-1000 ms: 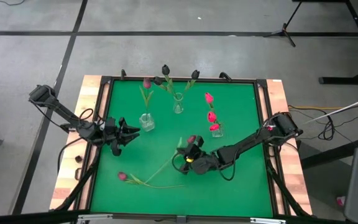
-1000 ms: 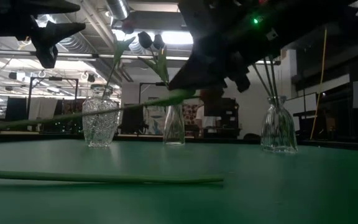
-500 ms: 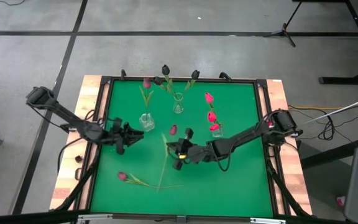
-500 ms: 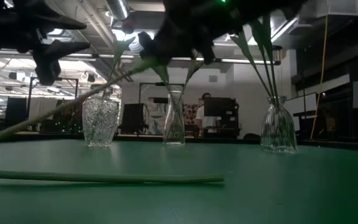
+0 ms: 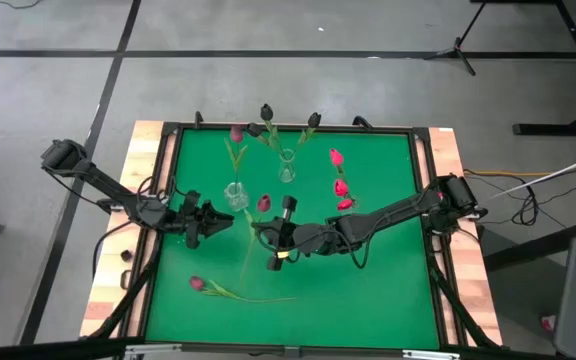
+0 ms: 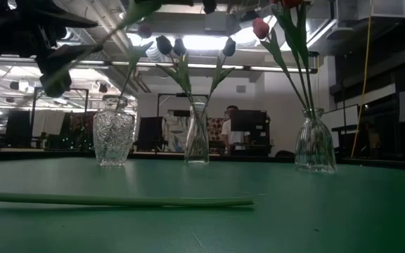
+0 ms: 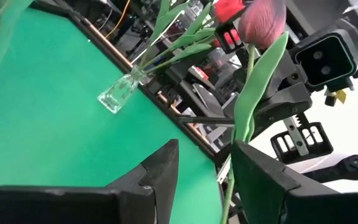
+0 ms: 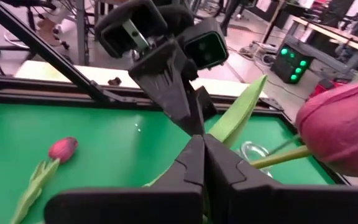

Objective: Sort flowers into vase by color
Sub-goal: Put the right red tulip into the bottom left transparent vase

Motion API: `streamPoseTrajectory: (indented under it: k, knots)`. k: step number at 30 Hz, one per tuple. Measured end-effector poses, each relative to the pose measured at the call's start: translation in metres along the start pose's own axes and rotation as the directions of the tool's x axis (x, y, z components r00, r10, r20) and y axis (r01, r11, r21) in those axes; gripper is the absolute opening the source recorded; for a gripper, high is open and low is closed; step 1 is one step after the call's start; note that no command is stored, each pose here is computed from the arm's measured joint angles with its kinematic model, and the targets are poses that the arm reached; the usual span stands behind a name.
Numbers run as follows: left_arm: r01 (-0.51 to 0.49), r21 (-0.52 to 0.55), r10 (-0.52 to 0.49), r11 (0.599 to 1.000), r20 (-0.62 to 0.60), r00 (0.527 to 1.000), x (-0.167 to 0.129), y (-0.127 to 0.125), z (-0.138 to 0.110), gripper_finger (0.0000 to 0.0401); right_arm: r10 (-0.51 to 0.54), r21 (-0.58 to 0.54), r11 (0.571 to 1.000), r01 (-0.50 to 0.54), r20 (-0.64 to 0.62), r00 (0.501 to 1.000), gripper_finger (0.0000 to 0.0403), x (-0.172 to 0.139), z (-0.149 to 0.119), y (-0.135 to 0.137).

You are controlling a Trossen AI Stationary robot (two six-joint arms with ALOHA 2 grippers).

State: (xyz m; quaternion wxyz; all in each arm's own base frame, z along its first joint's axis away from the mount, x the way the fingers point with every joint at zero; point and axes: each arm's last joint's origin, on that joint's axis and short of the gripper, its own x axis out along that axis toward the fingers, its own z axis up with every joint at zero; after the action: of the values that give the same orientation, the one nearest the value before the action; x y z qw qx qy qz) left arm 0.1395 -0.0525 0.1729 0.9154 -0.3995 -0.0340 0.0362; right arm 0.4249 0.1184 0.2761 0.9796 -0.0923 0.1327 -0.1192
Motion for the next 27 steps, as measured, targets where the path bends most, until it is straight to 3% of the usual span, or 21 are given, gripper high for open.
streamPoseTrajectory:
  k: [5, 12, 20, 27]
  knots:
    - [0.014, 0.043, -0.014, 0.999, 0.003, 1.000, 0.001, -0.002, 0.001, 0.0144, 0.038, 0.005, 0.999, -0.038, 0.018, 0.999, 0.0000, 0.005, 0.003, -0.007]
    - [0.092, 0.167, -0.087, 0.982, -0.036, 0.996, 0.015, -0.028, 0.010, 0.0144, 0.051, 0.014, 0.999, -0.052, 0.031, 0.998, 0.0000, 0.009, 0.004, -0.014]
    - [-0.020, 0.250, 0.052, 0.968, -0.124, 0.991, 0.043, -0.031, 0.001, 0.0144, 0.071, 0.014, 0.997, -0.072, 0.033, 0.997, 0.0000, 0.009, 0.004, -0.015]
    - [-0.001, 0.242, 0.040, 0.970, -0.159, 0.986, 0.055, -0.032, 0.001, 0.0144, 0.080, 0.013, 0.997, -0.080, 0.033, 0.996, 0.0000, 0.009, 0.004, -0.014]
